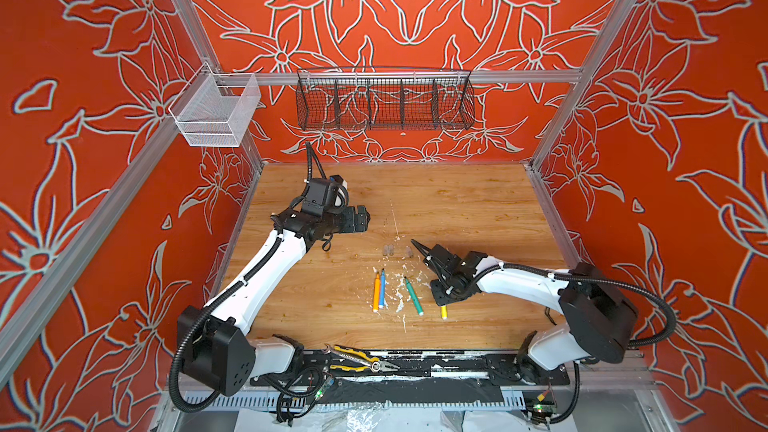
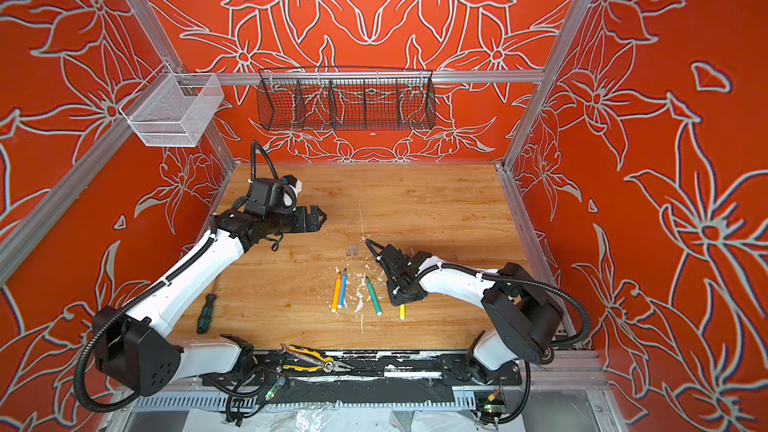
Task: Insert the pens into the pen caps
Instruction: 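Close the right gripper on the yellow marker and lift it, then carry the yellow marker farther from the robot with the right gripper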
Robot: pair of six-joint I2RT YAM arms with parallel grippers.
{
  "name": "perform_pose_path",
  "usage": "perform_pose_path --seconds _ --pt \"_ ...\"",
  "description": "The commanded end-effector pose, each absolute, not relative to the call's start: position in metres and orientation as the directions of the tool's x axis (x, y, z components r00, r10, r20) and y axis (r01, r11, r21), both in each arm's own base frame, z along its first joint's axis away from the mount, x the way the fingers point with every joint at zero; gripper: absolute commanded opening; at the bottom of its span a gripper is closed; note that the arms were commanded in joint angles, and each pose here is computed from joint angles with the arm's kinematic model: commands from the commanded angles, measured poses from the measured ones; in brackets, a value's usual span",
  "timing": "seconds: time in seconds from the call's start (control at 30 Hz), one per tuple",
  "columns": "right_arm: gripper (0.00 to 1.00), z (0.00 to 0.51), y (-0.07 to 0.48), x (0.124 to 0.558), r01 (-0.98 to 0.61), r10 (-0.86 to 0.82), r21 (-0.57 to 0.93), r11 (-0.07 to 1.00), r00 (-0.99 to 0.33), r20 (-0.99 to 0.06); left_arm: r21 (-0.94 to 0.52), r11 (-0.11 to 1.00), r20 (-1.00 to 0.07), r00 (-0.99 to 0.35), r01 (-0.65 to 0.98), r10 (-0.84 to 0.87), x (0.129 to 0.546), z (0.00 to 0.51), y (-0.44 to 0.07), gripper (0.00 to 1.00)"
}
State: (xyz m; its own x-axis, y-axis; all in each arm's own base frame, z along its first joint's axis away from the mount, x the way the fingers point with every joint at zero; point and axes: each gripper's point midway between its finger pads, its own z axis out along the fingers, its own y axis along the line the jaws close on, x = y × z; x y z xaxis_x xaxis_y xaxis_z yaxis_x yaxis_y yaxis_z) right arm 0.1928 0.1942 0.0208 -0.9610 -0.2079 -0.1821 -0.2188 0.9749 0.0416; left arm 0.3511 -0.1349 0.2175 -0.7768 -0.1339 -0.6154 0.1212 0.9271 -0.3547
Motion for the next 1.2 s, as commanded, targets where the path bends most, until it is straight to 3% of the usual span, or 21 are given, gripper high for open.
perform_pose_path --seconds 0.0,0.17,0.37,0.57,0.8,0.97,1.17 --pt "0.43 0.012 0.191 0.183 -0.177 -0.172 0.016 0.984 -0.972 -0.161 -0.376 0.914 -0.625 -0.770 0.153 -0.128 0.349 0.224 -0.142 0.97" --pt "0.41 0.004 0.189 0.170 -0.160 -0.157 0.004 0.987 -0.977 -0.144 -0.386 0.909 -0.623 -0.772 0.161 -0.128 0.351 0.223 -0.145 0.97" --pt "0.23 0.003 0.191 0.169 -0.179 -0.177 -0.004 0.984 -0.973 -0.146 -0.400 0.901 -0.615 -0.778 0.169 -0.127 0.351 0.222 -0.148 0.97" --pt "0.17 0.019 0.206 0.189 -0.265 -0.262 -0.015 0.964 -0.943 -0.206 -0.448 0.880 -0.581 -0.800 0.157 -0.153 0.342 0.212 -0.153 0.97" --pt "0.14 0.066 0.254 0.207 -0.501 -0.383 0.155 0.851 -0.796 -0.470 -0.604 0.758 -0.524 -0.839 0.246 -0.145 0.316 0.209 -0.182 0.97" --pt "0.14 0.116 0.281 0.201 -0.638 -0.330 0.285 0.715 -0.668 -0.667 -0.669 0.670 -0.529 -0.840 0.322 -0.125 0.299 0.215 -0.204 0.99" --pt "0.14 0.159 0.298 0.193 -0.708 -0.232 0.372 0.600 -0.600 -0.766 -0.671 0.600 -0.581 -0.812 0.436 -0.060 0.283 0.224 -0.241 0.93"
